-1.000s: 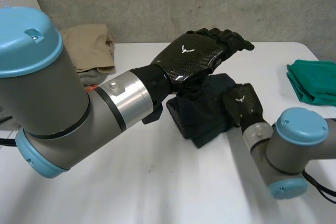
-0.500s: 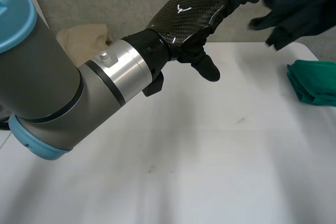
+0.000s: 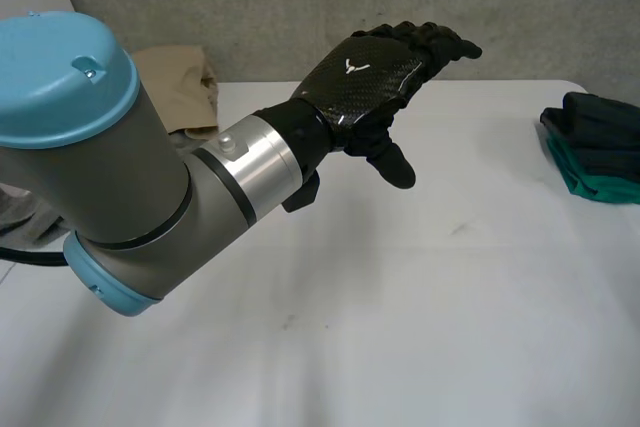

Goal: Fold the laundry.

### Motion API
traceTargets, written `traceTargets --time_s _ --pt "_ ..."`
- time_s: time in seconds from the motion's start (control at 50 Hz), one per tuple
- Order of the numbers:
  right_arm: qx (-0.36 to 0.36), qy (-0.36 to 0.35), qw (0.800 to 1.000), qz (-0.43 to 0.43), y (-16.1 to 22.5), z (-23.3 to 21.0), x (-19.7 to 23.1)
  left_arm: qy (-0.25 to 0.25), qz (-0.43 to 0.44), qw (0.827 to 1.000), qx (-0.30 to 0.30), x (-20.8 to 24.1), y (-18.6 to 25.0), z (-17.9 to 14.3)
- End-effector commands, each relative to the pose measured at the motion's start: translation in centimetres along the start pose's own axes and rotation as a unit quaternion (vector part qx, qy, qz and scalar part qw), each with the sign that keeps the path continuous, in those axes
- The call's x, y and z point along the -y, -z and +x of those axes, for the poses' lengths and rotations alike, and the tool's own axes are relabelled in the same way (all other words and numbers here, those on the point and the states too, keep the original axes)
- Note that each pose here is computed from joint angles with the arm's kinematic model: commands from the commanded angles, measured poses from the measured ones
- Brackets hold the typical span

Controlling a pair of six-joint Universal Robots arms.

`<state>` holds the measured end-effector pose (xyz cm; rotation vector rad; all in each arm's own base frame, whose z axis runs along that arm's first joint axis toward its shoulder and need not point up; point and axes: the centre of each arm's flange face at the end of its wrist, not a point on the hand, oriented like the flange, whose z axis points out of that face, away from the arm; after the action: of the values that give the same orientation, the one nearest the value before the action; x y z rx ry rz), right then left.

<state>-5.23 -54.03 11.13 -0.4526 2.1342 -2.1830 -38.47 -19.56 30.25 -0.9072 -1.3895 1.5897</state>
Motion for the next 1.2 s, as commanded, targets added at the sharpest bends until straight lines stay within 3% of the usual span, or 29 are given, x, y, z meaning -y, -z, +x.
traceTargets --time_s 0.02,0.12,0.2,0.26,0.28,0.34,0.4,0.46,0.52,0.58,0.64,0.7,0.82,0.94,1.04,1.2 --pt "-0.06 0.007 0.998 -0.008 2.8 3.2 7.5 -0.001 0.005 1.0 -0.002 0.4 0.1 0.2" --pt "-0.091 -0.002 0.995 -0.032 4.9 4.2 10.4 0.001 0.001 1.0 -0.006 0.3 0.2 0.7" --pt "-0.193 0.013 0.978 -0.081 7.8 8.0 11.2 0.003 -0.002 1.0 -0.01 0.1 0.4 1.2" --pt "-0.289 0.101 0.945 -0.111 9.9 11.0 13.8 0.001 0.003 1.0 -0.011 0.6 0.5 1.2" --pt "-0.33 0.158 0.924 -0.116 10.5 11.9 15.8 -0.001 0.007 1.0 -0.01 0.9 0.5 1.2" --pt "-0.38 0.219 0.894 -0.097 10.4 12.8 18.0 -0.008 0.028 1.0 -0.005 2.3 0.4 1.0" --pt "-0.392 0.242 0.888 -0.006 8.3 11.3 21.2 -0.017 0.072 0.997 0.019 5.2 0.3 0.2" --pt "-0.361 0.23 0.899 0.091 6.1 7.0 24.7 -0.022 0.111 0.992 0.061 7.9 0.4 -1.0" --pt "-0.314 0.209 0.908 0.183 5.9 1.7 29.6 -0.035 0.154 0.977 0.141 10.7 1.1 -4.0" --pt "-0.229 0.186 0.927 0.23 5.7 -4.1 31.3 -0.057 0.178 0.956 0.228 12.6 2.4 -8.8" --pt "-0.146 0.177 0.942 0.246 5.4 -9.4 31.0 -0.087 0.169 0.936 0.296 12.7 4.1 -13.8" --pt "-0.043 0.161 0.957 0.238 5.7 -16.5 29.3 -0.126 0.145 0.923 0.334 12.0 5.1 -16.5" --pt "0.071 0.138 0.978 0.142 8.1 -25.2 22.8 -0.233 -0.007 0.891 0.39 3.8 5.7 -23.3" --pt "0.119 0.164 0.977 0.058 10.5 -28.5 16.9 -0.278 -0.087 0.867 0.404 -4.9 5.9 -29.1" --pt "0.153 0.197 0.968 0.004 12.8 -30.4 13.0 -0.277 -0.094 0.868 0.401 -9.4 6.4 -32.3" --pt "0.172 0.199 0.964 -0.039 14.7 -30.8 10.3 -0.269 -0.115 0.869 0.399 -14.1 6.9 -34.7"
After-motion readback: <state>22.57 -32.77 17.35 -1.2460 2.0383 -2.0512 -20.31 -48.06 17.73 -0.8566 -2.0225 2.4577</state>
